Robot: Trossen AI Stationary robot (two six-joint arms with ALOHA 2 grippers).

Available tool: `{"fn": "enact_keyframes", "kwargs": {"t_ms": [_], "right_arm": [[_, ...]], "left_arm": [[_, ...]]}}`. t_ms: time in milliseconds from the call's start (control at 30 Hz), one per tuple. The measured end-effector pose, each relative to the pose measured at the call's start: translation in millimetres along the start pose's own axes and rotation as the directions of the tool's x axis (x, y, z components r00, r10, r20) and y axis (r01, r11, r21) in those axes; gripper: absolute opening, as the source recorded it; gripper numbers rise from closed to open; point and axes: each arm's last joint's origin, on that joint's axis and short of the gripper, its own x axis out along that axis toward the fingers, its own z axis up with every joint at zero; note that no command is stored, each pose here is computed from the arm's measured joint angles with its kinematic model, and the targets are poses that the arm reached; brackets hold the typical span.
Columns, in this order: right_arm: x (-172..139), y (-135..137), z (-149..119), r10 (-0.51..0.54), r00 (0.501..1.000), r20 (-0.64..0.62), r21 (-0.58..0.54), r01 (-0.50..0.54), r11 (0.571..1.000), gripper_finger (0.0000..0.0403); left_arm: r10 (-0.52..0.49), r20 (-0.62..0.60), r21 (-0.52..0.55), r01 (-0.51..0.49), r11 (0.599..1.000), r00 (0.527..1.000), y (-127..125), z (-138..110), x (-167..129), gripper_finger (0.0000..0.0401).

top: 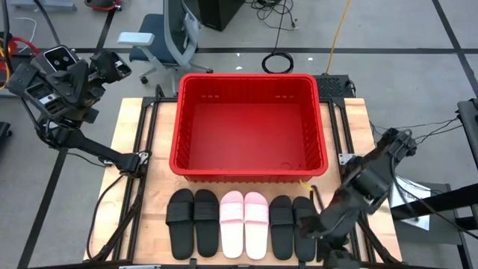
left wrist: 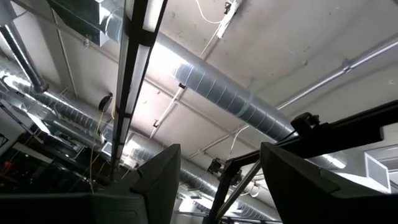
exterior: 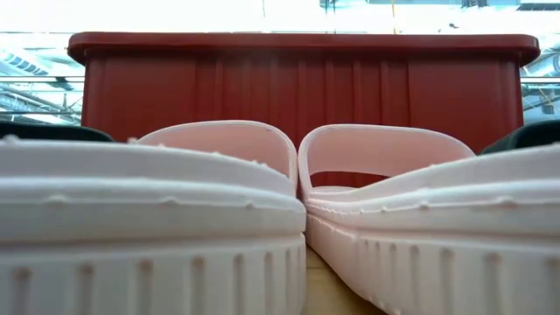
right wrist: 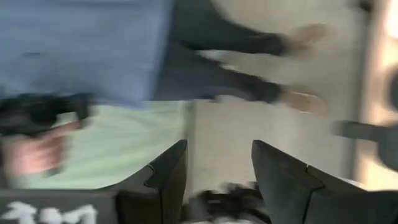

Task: Pick and place slides into bin
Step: Put the black slide into the red bin

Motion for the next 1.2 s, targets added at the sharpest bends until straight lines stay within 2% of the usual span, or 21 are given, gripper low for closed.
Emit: {"fn": "enact_keyframes", "kwargs": {"t_ms": [100, 167, 333, 467, 633, 700, 733, 833, 1000, 1200], "right_arm": [[18.4, -11.3, -0.5, -0.16, 0.987, 0.002, 0.001, 0.16, 0.987, 0.0169], [31.7, -18.4, -0.6, -0.268, 0.963, 0.013, 0.001, 0.268, 0.963, 0.0169], [67.5, -38.6, -2.4, -0.524, 0.852, 0.003, -0.027, 0.524, 0.851, 0.0169], [96.2, -56.9, -8.2, -0.7, 0.712, -0.054, -0.068, 0.697, 0.714, 0.0169], [118.7, -73.4, -18.9, -0.869, 0.493, -0.035, -0.1, 0.864, 0.494, 0.0169], [123.0, -76.6, -21.4, -0.902, 0.431, -0.007, -0.092, 0.898, 0.43, 0.0169], [125.2, -77.1, -22.1, -0.91, 0.414, 0.014, -0.087, 0.907, 0.412, 0.0169], [131.5, -77.3, -25.0, -0.923, 0.377, 0.076, -0.069, 0.925, 0.372, 0.0169], [142.1, -83.4, -39.3, -0.931, 0.348, 0.106, -0.025, 0.937, 0.348, 0.0169], [158.0, -92.0, -62.2, -0.932, 0.349, 0.098, -0.011, 0.937, 0.35, 0.0169]], "left_arm": [[0.007, -0.014, 0.001, -0.007, 1.0, 1.0, 0.7, -1.4, 0.0, 0.0228], [0.009, -0.019, 0.002, -0.009, 1.0, 1.0, 0.9, -1.8, -0.1, 0.0228], [0.003, -0.031, 0.002, -0.003, 1.0, 0.999, 1.0, -2.6, -0.1, 0.0228], [0.013, -0.058, 0.001, -0.013, 1.0, 0.998, 2.1, -5.2, -0.1, 0.0228], [0.028, -0.089, -0.015, -0.03, 0.999, 0.996, 3.6, -8.2, -0.4, 0.0228], [0.034, -0.099, -0.014, -0.035, 0.999, 0.994, 4.1, -9.3, -0.5, 0.0228], [0.034, -0.1, -0.015, -0.036, 0.999, 0.994, 4.1, -9.4, -0.5, 0.0228], [0.034, -0.099, -0.017, -0.036, 0.999, 0.994, 4.1, -9.3, -0.5, 0.0228], [0.036, -0.097, -0.017, -0.037, 0.999, 0.995, 4.1, -9.1, -0.5, 0.0228], [0.06, -0.084, -0.017, -0.062, 0.998, 0.995, 4.9, -9.0, -0.3, 0.0228]]}}
